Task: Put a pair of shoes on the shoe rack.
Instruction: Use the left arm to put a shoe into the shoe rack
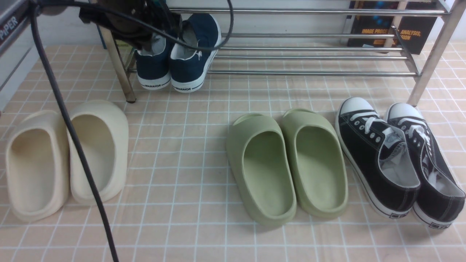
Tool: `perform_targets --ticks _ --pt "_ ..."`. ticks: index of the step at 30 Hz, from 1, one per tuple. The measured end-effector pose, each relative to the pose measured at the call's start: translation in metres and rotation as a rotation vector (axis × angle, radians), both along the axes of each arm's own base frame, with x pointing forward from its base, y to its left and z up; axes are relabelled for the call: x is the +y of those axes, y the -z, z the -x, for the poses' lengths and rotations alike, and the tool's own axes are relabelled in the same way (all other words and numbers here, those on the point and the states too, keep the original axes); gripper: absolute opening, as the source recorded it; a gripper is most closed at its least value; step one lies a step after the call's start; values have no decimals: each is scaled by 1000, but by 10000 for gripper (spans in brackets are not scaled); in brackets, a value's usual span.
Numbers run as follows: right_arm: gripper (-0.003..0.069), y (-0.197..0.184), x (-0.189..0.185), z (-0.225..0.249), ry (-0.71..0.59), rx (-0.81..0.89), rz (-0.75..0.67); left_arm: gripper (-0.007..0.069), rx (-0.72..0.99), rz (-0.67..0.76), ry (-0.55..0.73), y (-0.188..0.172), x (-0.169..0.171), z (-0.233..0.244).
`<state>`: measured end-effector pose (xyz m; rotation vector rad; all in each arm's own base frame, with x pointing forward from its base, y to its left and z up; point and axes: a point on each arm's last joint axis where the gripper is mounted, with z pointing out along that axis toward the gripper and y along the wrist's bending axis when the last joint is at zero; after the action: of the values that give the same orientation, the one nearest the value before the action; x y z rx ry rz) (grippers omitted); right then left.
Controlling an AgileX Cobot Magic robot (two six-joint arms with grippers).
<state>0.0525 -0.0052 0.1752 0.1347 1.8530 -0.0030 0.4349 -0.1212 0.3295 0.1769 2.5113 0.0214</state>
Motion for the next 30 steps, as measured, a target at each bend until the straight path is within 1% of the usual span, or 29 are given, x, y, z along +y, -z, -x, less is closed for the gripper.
perform_targets --ticks 1,2,7,9,12,19,23,28,30 --pt "239 0 0 0 0 0 0 40 2 -1 1 1 0 0" --pt "239 0 0 0 0 0 0 11 46 17 11 27 -5 -6" --pt "239 0 0 0 0 0 0 2 76 56 23 76 -15 -25" --pt "239 0 0 0 0 0 1 2 60 67 26 87 -17 -31" --pt "239 0 0 0 0 0 1 2 39 91 10 94 -19 -36" --pt "239 0 0 0 0 0 3 2 -25 134 1 84 -22 -41" --pt "239 0 0 0 0 0 3 3 -30 139 0 80 -22 -42" --pt "239 0 0 0 0 0 3 5 -3 107 7 61 -20 -37" --pt "239 0 0 0 0 0 4 5 21 71 16 38 -14 -24"
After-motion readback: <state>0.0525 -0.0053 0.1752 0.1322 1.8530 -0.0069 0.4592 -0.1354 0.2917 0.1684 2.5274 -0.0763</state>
